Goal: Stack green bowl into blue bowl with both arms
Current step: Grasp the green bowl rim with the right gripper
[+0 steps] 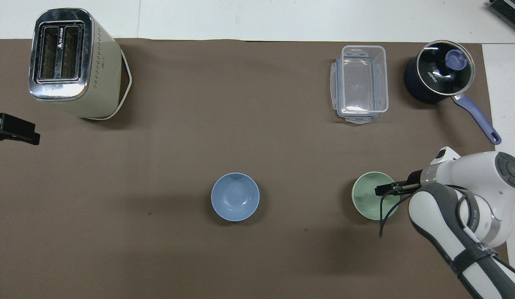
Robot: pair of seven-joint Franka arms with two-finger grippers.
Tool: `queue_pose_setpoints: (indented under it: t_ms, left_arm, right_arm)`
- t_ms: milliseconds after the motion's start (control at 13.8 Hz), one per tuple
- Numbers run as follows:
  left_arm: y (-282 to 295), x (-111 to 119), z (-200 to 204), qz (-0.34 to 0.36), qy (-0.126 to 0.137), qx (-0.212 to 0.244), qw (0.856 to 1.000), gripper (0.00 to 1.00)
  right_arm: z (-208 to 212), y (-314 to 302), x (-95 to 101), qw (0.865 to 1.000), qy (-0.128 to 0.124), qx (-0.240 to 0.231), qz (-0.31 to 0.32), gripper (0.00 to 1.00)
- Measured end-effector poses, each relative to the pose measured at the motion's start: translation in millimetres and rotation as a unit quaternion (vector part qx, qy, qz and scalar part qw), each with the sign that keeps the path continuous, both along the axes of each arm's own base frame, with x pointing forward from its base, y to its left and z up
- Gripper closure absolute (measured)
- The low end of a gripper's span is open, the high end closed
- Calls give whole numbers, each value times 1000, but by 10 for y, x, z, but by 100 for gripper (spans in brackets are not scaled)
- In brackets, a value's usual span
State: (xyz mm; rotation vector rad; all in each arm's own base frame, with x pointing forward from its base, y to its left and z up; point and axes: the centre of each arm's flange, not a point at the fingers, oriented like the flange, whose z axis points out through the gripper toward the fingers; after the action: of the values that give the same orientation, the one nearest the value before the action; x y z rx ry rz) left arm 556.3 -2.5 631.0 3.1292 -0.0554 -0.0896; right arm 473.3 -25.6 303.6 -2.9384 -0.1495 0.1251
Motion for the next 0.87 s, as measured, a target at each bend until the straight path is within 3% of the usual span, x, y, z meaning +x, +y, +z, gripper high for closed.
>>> queue_pose_setpoints:
  t_ms: [145,361,723,867]
  left_arm:
    - [-11,3,-2,-1,-1,0,1000,0]
    - [-30,4,-1,-3,-1,0,1000,0]
    - [20,5,-1,2,-2,0,1000,0]
    - [33,5,-1,3,-2,0,1000,0]
  right_arm:
    - [-39,-29,-40,1000,3,12,2,4]
    - [-69,-4,-87,999,13,41,-5,39]
    - [-42,-9,-108,999,15,48,2,94]
    - [-12,-39,-90,999,9,53,3,95]
